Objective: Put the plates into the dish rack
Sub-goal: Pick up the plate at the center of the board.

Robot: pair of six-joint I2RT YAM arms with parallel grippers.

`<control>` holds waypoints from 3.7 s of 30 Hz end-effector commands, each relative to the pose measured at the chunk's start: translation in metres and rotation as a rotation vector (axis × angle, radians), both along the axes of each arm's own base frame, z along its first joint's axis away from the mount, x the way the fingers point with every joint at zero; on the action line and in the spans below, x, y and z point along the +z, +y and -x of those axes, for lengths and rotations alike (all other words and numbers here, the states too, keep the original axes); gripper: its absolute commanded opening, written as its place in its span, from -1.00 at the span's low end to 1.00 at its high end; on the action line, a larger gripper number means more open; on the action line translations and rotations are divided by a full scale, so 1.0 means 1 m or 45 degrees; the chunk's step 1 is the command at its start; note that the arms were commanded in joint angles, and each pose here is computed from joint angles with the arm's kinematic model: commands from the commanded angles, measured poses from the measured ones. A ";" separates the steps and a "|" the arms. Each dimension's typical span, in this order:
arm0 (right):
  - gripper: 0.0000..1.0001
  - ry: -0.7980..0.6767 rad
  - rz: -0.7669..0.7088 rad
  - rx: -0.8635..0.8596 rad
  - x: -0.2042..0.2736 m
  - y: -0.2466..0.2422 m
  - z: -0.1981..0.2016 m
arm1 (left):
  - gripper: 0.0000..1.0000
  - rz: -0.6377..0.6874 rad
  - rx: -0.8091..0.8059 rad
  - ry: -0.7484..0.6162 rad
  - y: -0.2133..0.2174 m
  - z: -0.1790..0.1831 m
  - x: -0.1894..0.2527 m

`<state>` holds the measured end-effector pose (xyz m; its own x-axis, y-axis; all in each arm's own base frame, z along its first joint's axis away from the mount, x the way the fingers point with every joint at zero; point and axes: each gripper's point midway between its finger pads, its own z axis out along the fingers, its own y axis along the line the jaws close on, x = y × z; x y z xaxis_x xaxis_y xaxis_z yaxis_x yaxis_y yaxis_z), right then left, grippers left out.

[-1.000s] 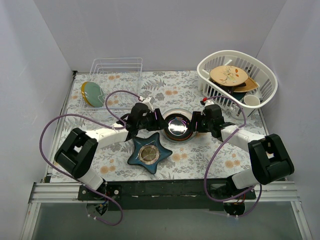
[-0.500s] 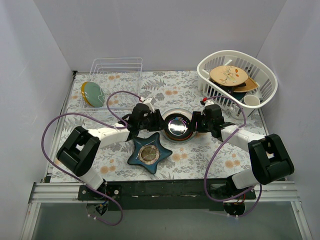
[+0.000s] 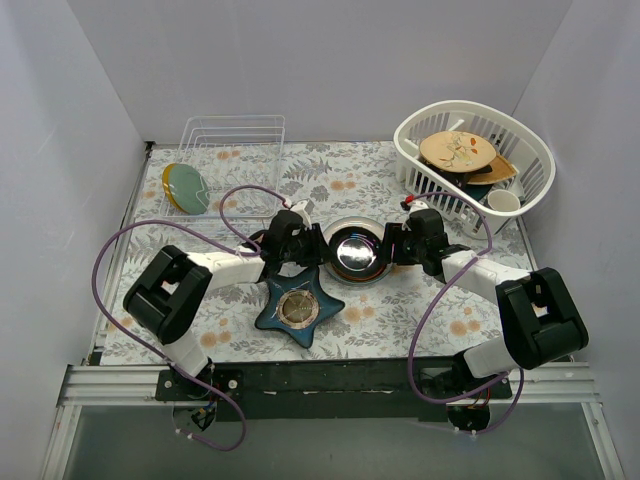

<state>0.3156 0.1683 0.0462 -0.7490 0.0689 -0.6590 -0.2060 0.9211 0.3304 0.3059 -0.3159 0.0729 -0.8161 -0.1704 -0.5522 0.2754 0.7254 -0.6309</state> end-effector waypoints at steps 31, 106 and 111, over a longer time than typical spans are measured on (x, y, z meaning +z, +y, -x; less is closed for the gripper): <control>0.71 -0.013 -0.011 0.046 0.039 0.002 0.011 | -1.00 -0.007 0.010 -0.122 0.001 -0.005 0.035; -0.97 -0.026 -0.117 0.095 0.053 0.017 0.011 | -0.07 0.018 0.037 -0.071 0.001 -0.002 0.022; -0.97 -0.025 -0.120 0.098 0.054 0.017 0.012 | -0.09 0.010 0.048 -0.069 0.004 -0.001 0.022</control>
